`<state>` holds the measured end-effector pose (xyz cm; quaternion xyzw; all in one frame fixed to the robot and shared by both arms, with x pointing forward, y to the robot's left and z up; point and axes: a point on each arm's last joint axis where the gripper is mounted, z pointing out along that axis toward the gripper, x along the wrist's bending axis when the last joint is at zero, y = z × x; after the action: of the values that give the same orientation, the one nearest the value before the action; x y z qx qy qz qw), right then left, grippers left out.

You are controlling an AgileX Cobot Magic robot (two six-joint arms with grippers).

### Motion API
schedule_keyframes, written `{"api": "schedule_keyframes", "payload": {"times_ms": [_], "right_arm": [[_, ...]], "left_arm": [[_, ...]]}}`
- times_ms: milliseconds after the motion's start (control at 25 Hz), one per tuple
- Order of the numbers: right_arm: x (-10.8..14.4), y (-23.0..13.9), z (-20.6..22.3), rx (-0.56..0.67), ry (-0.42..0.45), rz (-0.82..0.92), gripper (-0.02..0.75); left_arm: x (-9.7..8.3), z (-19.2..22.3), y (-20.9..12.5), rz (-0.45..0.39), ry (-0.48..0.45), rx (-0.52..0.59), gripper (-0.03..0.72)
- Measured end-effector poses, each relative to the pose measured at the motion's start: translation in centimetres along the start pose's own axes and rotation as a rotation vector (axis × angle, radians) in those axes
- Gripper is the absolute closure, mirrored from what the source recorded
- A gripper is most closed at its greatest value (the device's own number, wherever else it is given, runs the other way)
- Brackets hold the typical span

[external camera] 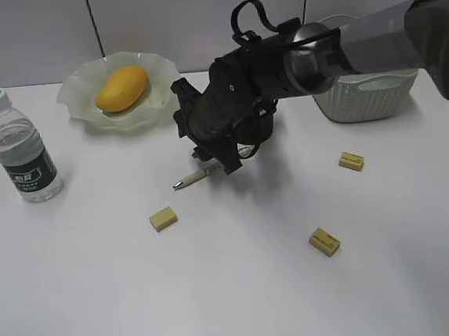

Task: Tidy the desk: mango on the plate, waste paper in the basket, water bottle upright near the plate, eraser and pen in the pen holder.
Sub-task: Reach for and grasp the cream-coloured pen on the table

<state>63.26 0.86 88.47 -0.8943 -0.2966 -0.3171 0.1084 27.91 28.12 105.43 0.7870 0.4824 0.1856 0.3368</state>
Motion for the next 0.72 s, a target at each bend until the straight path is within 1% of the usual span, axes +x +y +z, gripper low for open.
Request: {"api": "schedule_keyframes", "payload": {"times_ms": [80,200,280,400,480,640,720], "right_arm": [[-0.1,0.0,0.0,0.004,-0.025,0.018,0.405],[-0.4,-0.1,-0.3,0.005,-0.121,0.025,0.430],[-0.6,-0.1,-0.5,0.004,-0.163,0.019,0.436],[0.0,-0.1,-0.9,0.010,-0.192,0.009,0.438],[0.5,-0.1,-1.4,0.006,-0.234,-0.021,0.438],[0.1,0.3,-2.2,-0.024,-0.355,-0.068,0.438],[-0.2,0.4,-2.1,-0.029,-0.382,-0.064,0.438]], "left_arm": [[0.0,0.0,0.0,0.000,0.001,0.000,0.316],[0.0,0.0,0.0,0.000,0.001,0.000,0.316],[0.0,0.0,0.0,0.000,0.001,0.000,0.316],[0.0,0.0,0.0,0.000,0.001,0.000,0.316],[0.0,0.0,0.0,0.000,0.001,0.000,0.316],[0.0,0.0,0.0,0.000,0.001,0.000,0.316],[0.0,0.0,0.0,0.000,0.001,0.000,0.316]]}}
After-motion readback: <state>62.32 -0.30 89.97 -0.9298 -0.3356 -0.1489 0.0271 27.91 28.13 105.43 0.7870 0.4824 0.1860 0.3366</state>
